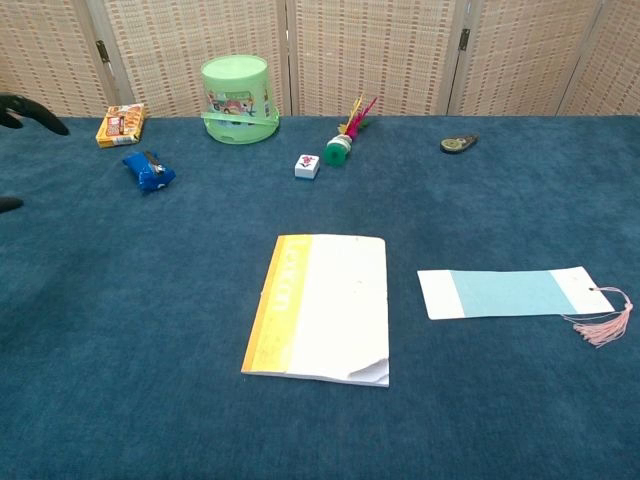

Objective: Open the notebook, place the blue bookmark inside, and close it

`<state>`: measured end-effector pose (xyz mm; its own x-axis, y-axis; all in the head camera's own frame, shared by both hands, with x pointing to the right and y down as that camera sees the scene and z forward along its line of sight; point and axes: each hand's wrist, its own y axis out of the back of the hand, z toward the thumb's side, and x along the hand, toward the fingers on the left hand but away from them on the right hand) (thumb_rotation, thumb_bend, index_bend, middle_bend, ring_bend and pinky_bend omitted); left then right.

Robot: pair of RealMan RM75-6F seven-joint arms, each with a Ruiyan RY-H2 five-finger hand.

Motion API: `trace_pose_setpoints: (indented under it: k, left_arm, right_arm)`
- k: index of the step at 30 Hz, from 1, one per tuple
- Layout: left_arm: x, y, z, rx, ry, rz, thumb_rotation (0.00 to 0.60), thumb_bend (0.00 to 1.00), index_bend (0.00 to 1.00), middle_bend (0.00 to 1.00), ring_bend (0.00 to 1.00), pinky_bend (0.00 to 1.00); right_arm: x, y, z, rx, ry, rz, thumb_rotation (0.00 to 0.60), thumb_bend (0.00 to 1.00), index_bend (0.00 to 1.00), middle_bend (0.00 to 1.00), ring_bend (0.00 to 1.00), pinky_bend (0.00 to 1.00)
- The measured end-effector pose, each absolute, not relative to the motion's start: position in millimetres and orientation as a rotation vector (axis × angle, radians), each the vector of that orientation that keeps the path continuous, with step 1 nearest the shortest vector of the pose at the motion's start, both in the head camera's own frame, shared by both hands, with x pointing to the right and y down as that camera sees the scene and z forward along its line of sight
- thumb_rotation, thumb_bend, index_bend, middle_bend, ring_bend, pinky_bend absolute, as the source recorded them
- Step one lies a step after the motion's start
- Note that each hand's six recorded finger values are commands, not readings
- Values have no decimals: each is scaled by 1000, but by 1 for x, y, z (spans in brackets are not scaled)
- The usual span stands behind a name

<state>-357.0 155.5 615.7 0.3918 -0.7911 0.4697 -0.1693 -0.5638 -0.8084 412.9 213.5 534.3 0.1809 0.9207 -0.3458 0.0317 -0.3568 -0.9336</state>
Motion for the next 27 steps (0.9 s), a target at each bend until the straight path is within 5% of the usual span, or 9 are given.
trace_pose_setpoints:
  k: [5,9,16,27]
  left_arm:
    - [-330,151,640,-2040,684,-1174,558,230,222,196,127,170]
    - [-309,151,659,-2041,559,-1190,414,191,218,168,99,169]
    - [-278,156,690,-2043,407,-1232,290,169,248,163,88,162]
    - [-240,163,716,-2073,313,-1253,224,143,246,154,67,154]
  right_arm:
    - [411,213,534,-1597,-937,1295,600,221,8,174,110,169]
    - [412,214,533,-1591,-939,1300,600,222,8,173,109,167]
    - [413,213,533,-1586,-944,1305,600,244,8,172,109,167]
    - [416,212,534,-1582,-949,1313,600,247,8,172,109,167]
